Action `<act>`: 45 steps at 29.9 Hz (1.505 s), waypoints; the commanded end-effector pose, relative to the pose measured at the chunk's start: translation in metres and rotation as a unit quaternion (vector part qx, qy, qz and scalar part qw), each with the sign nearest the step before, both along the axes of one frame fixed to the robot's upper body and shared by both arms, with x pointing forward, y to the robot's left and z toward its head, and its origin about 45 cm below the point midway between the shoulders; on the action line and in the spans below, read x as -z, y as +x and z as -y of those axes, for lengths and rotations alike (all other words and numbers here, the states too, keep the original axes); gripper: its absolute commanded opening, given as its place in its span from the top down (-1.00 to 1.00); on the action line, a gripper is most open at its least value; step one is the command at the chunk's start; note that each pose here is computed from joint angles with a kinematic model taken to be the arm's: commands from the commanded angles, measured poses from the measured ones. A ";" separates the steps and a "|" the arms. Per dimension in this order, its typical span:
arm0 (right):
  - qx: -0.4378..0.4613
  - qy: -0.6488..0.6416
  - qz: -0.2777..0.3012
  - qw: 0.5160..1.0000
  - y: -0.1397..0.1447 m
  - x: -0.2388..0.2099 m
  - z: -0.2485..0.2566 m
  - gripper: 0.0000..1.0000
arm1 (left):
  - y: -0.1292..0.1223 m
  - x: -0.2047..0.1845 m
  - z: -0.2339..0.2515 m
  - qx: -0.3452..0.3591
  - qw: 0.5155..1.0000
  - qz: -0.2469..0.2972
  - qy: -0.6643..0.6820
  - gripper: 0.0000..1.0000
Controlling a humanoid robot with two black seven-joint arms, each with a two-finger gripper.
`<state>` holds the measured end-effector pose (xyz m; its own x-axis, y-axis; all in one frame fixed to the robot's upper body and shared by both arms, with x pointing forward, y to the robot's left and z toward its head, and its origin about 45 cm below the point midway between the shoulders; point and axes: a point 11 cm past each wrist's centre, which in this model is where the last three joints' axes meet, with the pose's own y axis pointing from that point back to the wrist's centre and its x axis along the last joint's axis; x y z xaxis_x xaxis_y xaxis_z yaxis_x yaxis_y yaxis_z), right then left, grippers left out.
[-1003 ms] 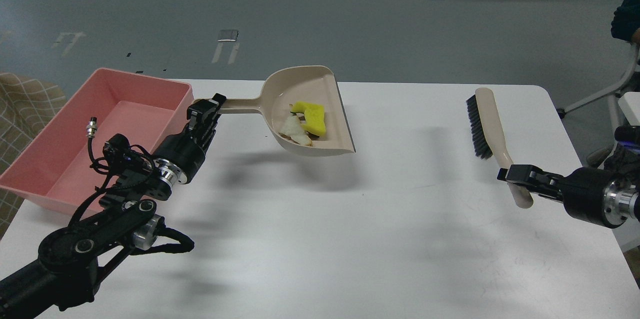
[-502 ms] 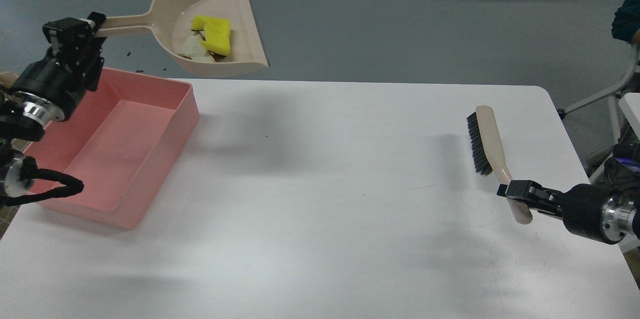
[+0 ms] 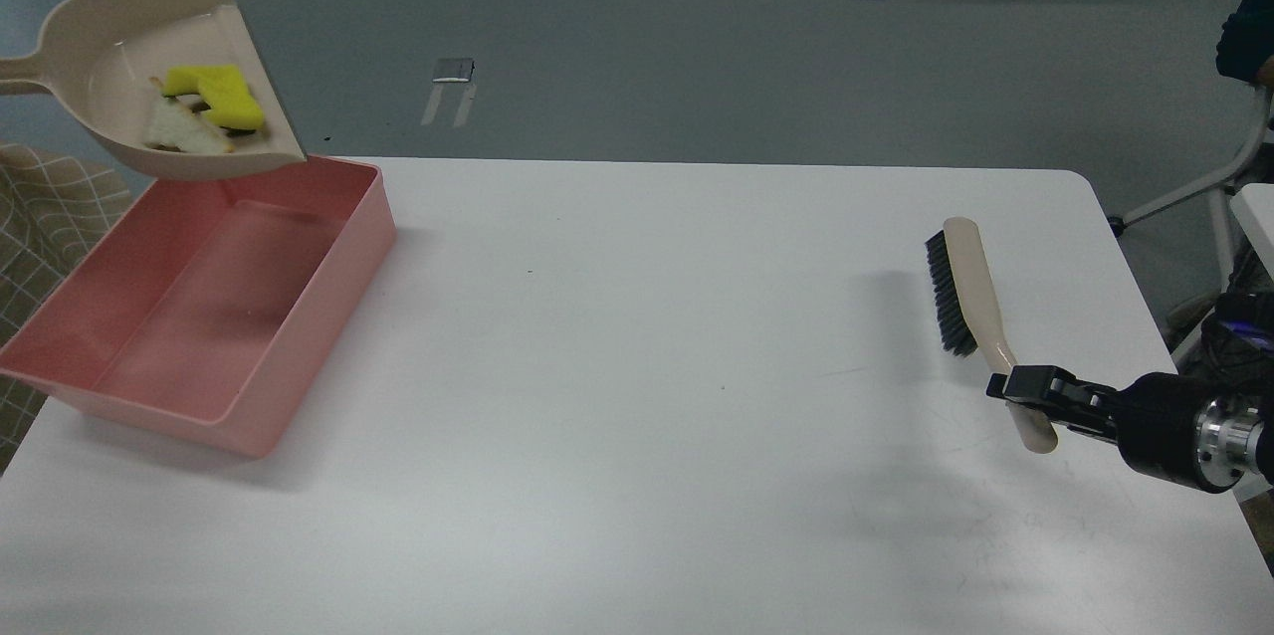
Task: Sweep and dump garbage into bin
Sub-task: 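Raise the dustpan over the pink bin and tip it with the left gripper, then lower the dustpan back onto the table with the left gripper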
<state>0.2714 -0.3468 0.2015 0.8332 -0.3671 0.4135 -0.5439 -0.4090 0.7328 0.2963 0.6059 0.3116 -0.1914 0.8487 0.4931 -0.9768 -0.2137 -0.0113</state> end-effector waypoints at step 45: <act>-0.001 0.016 0.002 1.000 0.002 0.003 -0.009 1.00 | 0.058 -0.145 0.052 0.114 0.980 0.141 0.084 1.00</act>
<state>0.2729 -0.3375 0.1989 0.8328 -0.3769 0.4055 -0.5454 -0.4333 0.7175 0.3353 0.5833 0.4508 -0.2102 0.7163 0.6654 -0.9655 -0.0448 -0.2567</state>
